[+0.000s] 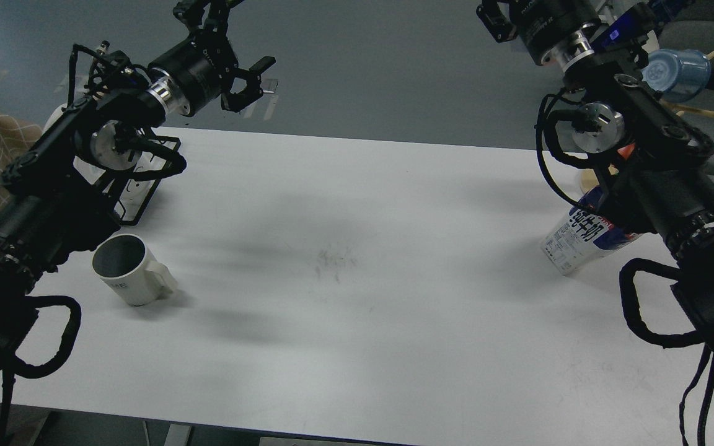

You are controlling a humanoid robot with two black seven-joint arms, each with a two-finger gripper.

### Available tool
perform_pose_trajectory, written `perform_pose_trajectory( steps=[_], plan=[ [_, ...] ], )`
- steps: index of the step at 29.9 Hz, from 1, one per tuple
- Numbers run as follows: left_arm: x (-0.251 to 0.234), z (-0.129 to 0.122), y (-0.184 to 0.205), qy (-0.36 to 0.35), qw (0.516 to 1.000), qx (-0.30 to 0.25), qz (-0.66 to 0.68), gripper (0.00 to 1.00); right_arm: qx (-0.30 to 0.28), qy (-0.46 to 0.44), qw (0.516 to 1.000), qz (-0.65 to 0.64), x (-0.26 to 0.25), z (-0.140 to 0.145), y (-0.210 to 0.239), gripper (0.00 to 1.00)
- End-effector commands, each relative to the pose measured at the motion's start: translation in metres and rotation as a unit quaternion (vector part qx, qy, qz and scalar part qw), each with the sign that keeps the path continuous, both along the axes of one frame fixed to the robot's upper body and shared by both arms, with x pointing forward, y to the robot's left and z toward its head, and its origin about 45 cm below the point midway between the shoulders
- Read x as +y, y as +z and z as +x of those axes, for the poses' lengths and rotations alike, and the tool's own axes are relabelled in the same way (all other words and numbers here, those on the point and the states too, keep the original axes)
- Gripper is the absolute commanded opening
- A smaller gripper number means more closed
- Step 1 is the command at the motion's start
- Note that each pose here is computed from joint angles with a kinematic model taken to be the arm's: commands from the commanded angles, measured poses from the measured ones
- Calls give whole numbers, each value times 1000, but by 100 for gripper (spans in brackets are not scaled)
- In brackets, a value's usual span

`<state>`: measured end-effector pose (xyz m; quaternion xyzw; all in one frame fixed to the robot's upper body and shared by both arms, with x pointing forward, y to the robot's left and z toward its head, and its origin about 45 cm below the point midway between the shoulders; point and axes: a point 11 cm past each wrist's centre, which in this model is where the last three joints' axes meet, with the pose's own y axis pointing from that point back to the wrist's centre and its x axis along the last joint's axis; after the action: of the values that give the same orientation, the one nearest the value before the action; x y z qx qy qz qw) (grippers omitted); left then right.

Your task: Place cup and milk with both arms

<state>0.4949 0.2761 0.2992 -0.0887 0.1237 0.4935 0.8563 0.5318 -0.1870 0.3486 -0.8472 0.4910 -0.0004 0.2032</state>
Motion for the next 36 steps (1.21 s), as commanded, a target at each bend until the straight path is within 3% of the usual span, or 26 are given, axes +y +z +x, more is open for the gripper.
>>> perform_pose_trajectory(
  steps=[1, 9, 19, 36],
  plan=[
    [2, -2, -4, 2, 1000, 1, -1, 99, 9, -4, 1000, 3, -4, -1, -9, 100],
    [7, -6, -16, 8, 1000, 11, -5, 99, 9, -7, 1000, 3, -4, -1, -8, 100],
    [19, -2, 0, 38, 995, -8, -90, 99, 10, -8, 1000, 2, -4, -1, -9, 100],
    [19, -2, 0, 43, 995, -23, -85, 99, 7, -6, 1000, -5, -2, 0, -7, 100]
  ],
)
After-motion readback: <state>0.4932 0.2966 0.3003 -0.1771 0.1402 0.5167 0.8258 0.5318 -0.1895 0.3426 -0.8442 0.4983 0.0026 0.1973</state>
